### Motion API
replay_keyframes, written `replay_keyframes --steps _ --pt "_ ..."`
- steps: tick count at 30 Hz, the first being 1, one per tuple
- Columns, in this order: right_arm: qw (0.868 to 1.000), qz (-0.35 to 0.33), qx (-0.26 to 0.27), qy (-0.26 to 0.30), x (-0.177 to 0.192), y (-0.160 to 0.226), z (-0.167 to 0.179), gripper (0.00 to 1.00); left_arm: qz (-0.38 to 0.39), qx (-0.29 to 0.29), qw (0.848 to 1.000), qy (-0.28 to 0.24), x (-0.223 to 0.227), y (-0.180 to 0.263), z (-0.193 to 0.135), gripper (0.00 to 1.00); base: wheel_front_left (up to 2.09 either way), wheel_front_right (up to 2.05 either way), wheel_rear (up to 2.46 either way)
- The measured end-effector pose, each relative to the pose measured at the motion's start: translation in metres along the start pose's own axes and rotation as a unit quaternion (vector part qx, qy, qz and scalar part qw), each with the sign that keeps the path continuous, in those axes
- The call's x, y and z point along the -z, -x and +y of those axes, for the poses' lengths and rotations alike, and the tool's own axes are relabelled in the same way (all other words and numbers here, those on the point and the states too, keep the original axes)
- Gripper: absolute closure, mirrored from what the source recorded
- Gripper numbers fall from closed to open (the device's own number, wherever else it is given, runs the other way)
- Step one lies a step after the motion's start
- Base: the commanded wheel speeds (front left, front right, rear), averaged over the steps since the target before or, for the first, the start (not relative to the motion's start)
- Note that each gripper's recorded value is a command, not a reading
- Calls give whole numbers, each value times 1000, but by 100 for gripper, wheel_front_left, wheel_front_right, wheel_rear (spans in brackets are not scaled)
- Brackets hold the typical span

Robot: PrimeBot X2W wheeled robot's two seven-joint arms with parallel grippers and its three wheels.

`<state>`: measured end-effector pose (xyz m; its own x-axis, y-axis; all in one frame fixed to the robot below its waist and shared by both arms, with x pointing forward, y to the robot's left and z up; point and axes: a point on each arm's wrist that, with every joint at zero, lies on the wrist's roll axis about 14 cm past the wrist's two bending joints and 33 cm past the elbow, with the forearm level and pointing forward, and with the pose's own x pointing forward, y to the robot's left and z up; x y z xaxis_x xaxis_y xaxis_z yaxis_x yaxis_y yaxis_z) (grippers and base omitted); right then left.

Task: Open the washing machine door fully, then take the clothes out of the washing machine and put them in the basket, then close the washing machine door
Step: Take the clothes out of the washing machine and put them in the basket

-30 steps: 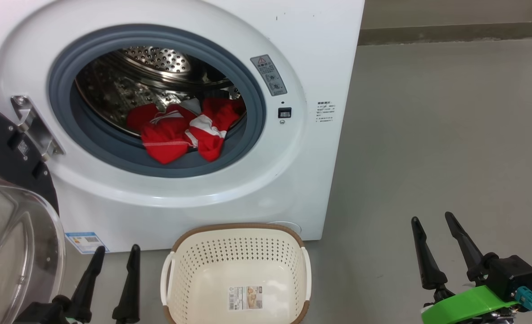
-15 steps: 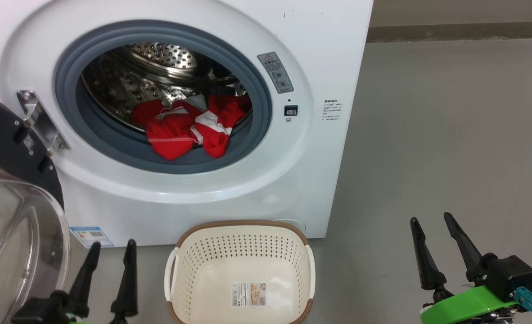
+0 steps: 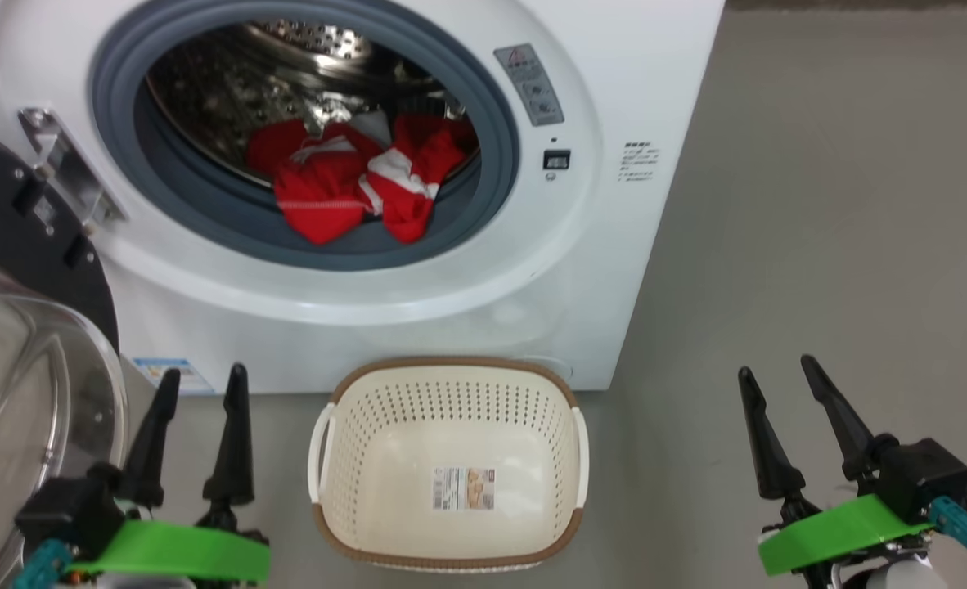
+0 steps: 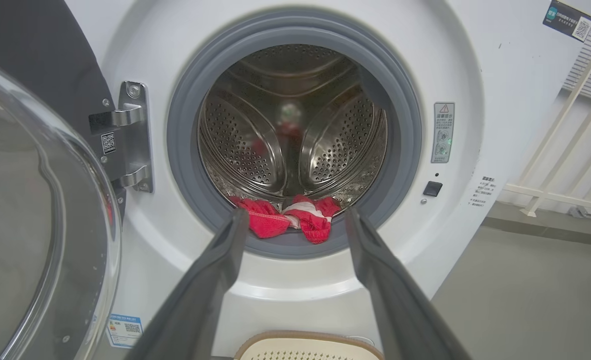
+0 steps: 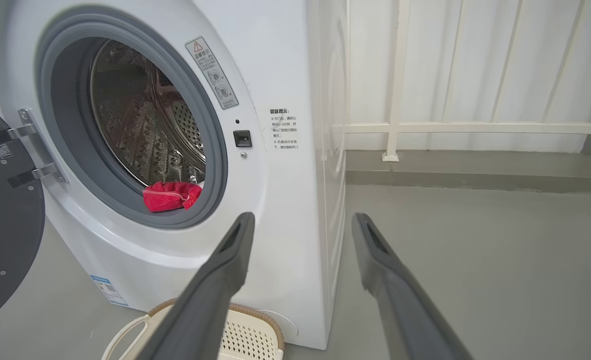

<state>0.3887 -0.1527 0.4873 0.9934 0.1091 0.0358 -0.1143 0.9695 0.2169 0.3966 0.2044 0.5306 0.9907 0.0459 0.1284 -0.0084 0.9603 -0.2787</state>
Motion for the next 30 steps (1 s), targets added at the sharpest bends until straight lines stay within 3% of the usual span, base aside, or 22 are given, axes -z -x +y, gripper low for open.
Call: replay_keyframes --steps 17,30 --pt "999 23 -31 13 27 -49 13 0 -8 5 1000 -9 11 -71 -7 0 0 0 0" --pt "999 42 -18 12 51 -70 -2 0 -25 13 1000 -4 22 -134 -11 0 0 0 0"
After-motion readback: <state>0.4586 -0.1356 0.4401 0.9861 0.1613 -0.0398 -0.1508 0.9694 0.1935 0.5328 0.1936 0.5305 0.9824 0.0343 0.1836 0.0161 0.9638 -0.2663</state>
